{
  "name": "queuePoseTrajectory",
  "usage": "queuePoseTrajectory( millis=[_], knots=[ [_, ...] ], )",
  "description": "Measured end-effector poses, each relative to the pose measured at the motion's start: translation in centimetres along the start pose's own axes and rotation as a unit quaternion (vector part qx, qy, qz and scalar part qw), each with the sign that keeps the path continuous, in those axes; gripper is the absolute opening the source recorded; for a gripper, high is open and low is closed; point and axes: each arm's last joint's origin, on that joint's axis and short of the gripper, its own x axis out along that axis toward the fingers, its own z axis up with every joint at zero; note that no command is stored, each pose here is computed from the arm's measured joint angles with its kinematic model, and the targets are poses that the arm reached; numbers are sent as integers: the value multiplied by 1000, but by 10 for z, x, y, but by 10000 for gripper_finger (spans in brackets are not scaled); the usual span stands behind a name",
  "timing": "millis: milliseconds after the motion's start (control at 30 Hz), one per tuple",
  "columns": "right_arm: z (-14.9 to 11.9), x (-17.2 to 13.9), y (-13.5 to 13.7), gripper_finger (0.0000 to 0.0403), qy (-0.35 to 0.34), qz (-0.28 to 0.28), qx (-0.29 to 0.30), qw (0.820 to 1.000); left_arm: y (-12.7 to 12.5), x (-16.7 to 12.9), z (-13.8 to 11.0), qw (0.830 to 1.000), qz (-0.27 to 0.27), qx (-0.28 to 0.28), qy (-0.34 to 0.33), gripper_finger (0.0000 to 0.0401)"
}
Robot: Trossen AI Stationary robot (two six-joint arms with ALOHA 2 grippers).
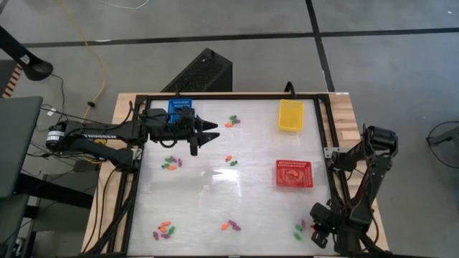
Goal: Sort Halloween decoration
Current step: Put the orange skeleton toy into the red bin
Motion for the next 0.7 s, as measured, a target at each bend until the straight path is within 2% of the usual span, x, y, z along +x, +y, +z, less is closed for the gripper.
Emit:
queuePoseTrajectory(
  millis=[167,300,467,700],
  knots=[
    [-3,-1,0,203,9,5,59,998,0,0,0,1000,0,-8,0,206],
    [1,2,8,222,51,12,122,991,0,0,0,1000,0,-15,0,206],
    [7,4,13,210,86,5,156,984,0,0,0,1000,3,-14,-2,206],
    [21,9,13,176,75,-15,179,981,0,0,0,1000,4,-6,-2,206]
  ],
)
